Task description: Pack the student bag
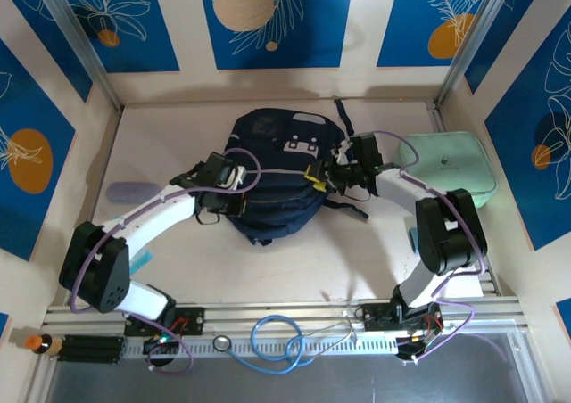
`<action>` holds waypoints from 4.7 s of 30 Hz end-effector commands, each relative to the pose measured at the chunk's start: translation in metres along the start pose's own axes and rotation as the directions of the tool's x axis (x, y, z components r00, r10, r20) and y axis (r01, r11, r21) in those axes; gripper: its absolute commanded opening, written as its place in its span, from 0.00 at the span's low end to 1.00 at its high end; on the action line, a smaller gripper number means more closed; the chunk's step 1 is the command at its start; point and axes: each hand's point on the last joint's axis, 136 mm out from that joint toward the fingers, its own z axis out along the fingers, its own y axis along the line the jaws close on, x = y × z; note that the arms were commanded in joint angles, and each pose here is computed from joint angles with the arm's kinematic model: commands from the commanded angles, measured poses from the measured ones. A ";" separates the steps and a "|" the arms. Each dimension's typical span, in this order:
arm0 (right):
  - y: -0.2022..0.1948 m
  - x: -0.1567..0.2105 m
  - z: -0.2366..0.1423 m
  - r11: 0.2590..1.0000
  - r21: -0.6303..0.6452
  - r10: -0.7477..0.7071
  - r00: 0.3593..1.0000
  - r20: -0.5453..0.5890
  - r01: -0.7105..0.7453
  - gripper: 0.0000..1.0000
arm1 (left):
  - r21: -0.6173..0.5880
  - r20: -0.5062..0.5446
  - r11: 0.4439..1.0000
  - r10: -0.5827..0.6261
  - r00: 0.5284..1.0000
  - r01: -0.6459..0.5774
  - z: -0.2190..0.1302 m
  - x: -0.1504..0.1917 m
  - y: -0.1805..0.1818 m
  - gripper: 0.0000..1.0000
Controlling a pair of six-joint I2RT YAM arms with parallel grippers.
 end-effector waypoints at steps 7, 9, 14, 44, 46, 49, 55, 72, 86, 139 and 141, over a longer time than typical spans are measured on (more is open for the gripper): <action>0.016 0.014 -0.021 0.983 0.045 0.162 0.959 0.233 -0.177 0.55 | 0.111 0.038 0.978 0.172 0.984 -0.175 -0.013 -0.013 -0.074 0.00; 0.015 0.017 -0.027 0.972 0.078 0.193 0.941 0.277 -0.222 0.56 | 0.138 0.044 0.970 0.195 0.980 -0.200 -0.009 -0.014 -0.091 0.00; -0.001 0.028 -0.034 0.926 0.102 0.306 0.880 0.362 -0.363 0.55 | 0.194 0.095 0.952 0.223 0.970 -0.238 -0.001 -0.030 -0.129 0.00; 0.015 -0.014 -0.041 0.968 0.105 0.159 0.885 0.437 -0.226 0.07 | 0.033 0.013 0.974 0.226 0.974 -0.226 0.001 -0.013 -0.059 0.00; 0.017 -0.015 -0.044 0.970 0.103 0.153 0.886 0.439 -0.218 0.06 | 0.007 -0.006 0.976 0.216 0.976 -0.216 0.000 -0.009 -0.048 0.00; 0.019 -0.016 -0.046 0.972 0.102 0.147 0.888 0.435 -0.211 0.06 | -0.017 -0.041 0.981 0.193 0.980 -0.194 0.001 -0.003 -0.035 0.00; 0.026 -0.019 -0.052 0.977 0.083 0.142 0.891 0.431 -0.195 0.03 | -0.057 -0.082 0.989 0.135 0.987 -0.140 0.006 0.006 -0.008 0.00; 0.033 -0.009 -0.046 0.987 0.049 0.124 0.928 0.351 -0.151 0.00 | -0.025 0.017 0.997 0.070 0.997 -0.070 0.026 -0.079 0.044 0.00; 0.036 0.005 -0.017 0.991 0.039 0.118 0.964 0.239 -0.131 0.00 | -0.119 0.127 0.990 -0.064 0.990 0.079 0.033 -0.129 0.078 0.29; -0.003 0.006 -0.096 0.919 0.386 -0.098 0.899 0.427 -0.083 0.90 | -0.415 0.489 0.108 -0.810 0.322 0.903 -0.022 0.022 0.372 0.93; -0.002 0.006 -0.094 0.917 0.389 -0.098 0.901 0.423 -0.083 0.89 | -0.418 0.487 0.108 -0.812 0.322 0.902 -0.022 0.022 0.371 0.92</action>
